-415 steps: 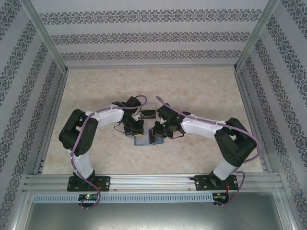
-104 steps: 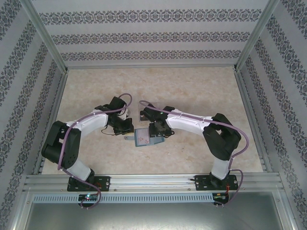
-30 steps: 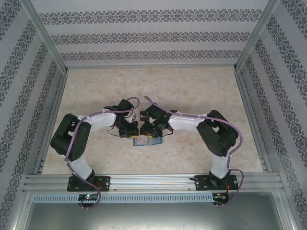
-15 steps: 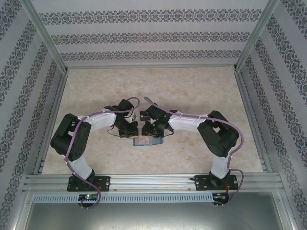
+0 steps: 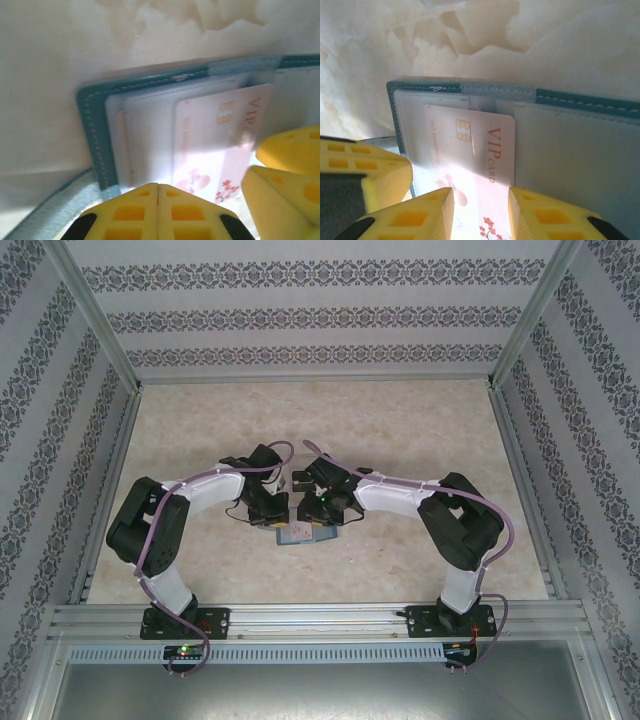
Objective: Take the credit cards out of the card holder
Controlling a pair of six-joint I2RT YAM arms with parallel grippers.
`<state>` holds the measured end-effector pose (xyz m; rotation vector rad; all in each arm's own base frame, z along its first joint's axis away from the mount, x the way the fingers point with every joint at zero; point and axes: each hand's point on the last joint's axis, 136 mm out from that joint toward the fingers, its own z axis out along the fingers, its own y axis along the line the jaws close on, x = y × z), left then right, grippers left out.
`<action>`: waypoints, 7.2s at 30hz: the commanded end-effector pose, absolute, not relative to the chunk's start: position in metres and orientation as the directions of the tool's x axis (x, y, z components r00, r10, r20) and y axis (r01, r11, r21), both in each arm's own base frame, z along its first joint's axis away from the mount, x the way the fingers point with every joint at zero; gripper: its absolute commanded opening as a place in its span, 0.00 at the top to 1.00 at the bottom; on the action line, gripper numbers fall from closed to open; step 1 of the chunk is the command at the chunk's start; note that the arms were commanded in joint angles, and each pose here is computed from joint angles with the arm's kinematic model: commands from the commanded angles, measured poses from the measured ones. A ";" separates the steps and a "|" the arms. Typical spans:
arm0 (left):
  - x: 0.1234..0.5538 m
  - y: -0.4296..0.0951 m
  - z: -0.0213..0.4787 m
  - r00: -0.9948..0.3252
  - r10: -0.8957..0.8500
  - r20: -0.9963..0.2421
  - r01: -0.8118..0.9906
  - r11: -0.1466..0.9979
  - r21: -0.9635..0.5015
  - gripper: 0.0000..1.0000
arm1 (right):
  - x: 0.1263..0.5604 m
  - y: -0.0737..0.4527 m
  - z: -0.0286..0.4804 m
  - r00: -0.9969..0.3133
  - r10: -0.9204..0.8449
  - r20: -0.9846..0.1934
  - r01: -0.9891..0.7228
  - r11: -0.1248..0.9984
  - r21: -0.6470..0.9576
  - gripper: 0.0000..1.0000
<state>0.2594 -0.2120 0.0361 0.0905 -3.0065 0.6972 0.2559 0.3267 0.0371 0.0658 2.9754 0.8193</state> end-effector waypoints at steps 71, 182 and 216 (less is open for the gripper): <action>0.244 -0.203 0.019 -0.992 0.065 0.106 0.029 0.948 -0.318 0.95 | 0.255 0.274 0.041 -0.991 0.045 -0.128 -0.014 0.906 0.424 0.95; 0.259 -0.181 0.020 -0.987 -0.118 0.111 -0.156 0.877 -0.455 0.95 | 0.383 0.314 0.078 0.020 -0.964 -0.265 -0.995 -0.045 0.089 0.91; 0.258 -0.178 0.023 -0.987 -0.118 0.108 -0.155 0.879 -0.452 0.95 | 0.442 0.316 0.100 -0.077 -0.949 -0.305 -0.976 0.135 -0.173 0.76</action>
